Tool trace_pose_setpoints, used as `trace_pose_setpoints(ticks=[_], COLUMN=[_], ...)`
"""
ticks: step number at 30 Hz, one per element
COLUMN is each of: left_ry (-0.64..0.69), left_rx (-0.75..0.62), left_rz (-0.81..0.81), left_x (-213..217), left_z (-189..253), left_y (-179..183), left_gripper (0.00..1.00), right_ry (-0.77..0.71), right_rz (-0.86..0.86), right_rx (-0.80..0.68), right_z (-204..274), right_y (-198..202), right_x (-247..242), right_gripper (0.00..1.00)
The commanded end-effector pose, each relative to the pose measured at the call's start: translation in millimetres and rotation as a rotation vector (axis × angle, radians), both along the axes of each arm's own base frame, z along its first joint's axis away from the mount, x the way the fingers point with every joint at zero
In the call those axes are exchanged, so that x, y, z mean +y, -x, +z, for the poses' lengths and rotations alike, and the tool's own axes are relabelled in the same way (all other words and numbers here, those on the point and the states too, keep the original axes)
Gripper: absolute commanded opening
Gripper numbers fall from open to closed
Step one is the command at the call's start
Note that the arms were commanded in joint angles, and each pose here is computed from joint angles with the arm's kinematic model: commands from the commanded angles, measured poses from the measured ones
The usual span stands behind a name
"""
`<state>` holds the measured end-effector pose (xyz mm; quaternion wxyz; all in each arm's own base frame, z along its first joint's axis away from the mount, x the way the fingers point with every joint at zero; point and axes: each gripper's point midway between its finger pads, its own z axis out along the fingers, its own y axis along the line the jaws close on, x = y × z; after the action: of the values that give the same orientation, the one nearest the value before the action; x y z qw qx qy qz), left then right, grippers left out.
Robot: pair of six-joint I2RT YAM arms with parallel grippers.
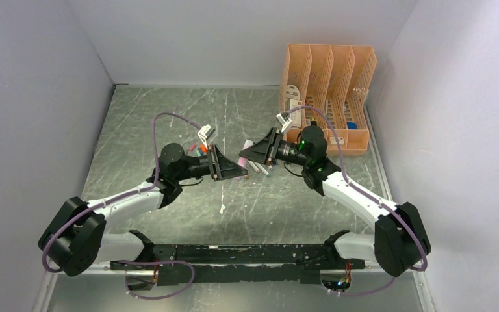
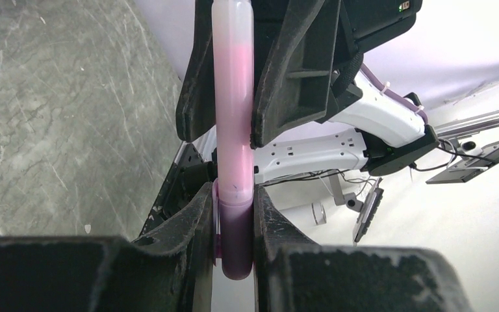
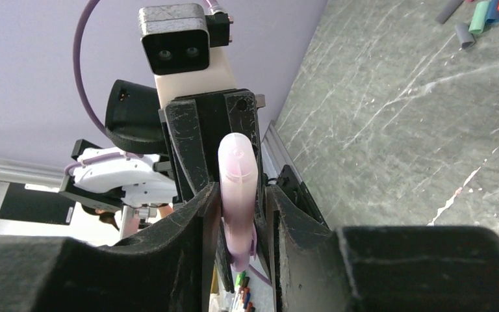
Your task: Open the pen caps
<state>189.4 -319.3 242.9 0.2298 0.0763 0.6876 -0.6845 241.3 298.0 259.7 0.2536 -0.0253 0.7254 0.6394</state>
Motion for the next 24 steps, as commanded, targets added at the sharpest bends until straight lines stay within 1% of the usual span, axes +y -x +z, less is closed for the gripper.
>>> trace_pose_setpoints(ticks=[1,6,8,11,13,16,19,22,24], left_ry=[0.036,0.034,0.041,0.049,0.052,0.059,0.058,0.038,0.026], left_rx=[-0.072,-0.066,-0.064,-0.044,-0.035,-0.018,-0.009,0.01,0.02], left_rz=[0.002,-0.001,-0.005,-0.02,-0.028,-0.047,-0.069,-0.096,-0.122], left_x=[-2.6,-5.0,-5.7,-7.4,-7.8,-7.7,-5.7,-2.2,0.8], left_z=[19.4,19.1,19.8,17.3,15.2,10.5,5.2,-5.9,-13.6], left_y=[-5.4,-8.2,-8.4,-7.5,-6.5,-2.5,3.8,16.2,30.0], left_gripper=[0.07,0.07,0.07,0.07,0.08,0.07,0.08,0.07,0.08], right_ry=[0.01,0.024,0.023,0.015,0.008,-0.007,-0.009,-0.02,-0.026], right_rz=[0.009,0.01,0.012,0.029,0.041,0.036,-0.003,-0.048,-0.105], right_rx=[-0.028,-0.033,-0.033,-0.028,-0.024,-0.014,0.008,0.018,0.015], right_z=[-0.1,-2.6,-3.0,-4.7,-6.0,-8.9,-11.3,-7.5,-1.8], right_y=[3.5,3.5,2.7,4.3,6.4,4.7,-9.9,-35.4,-64.6], right_x=[2.0,4.8,6.4,13.2,19.6,23.6,20.7,13.9,0.6], right_gripper=[0.32,0.34,0.27,0.08,0.0,0.0,0.0,0.0,0.0])
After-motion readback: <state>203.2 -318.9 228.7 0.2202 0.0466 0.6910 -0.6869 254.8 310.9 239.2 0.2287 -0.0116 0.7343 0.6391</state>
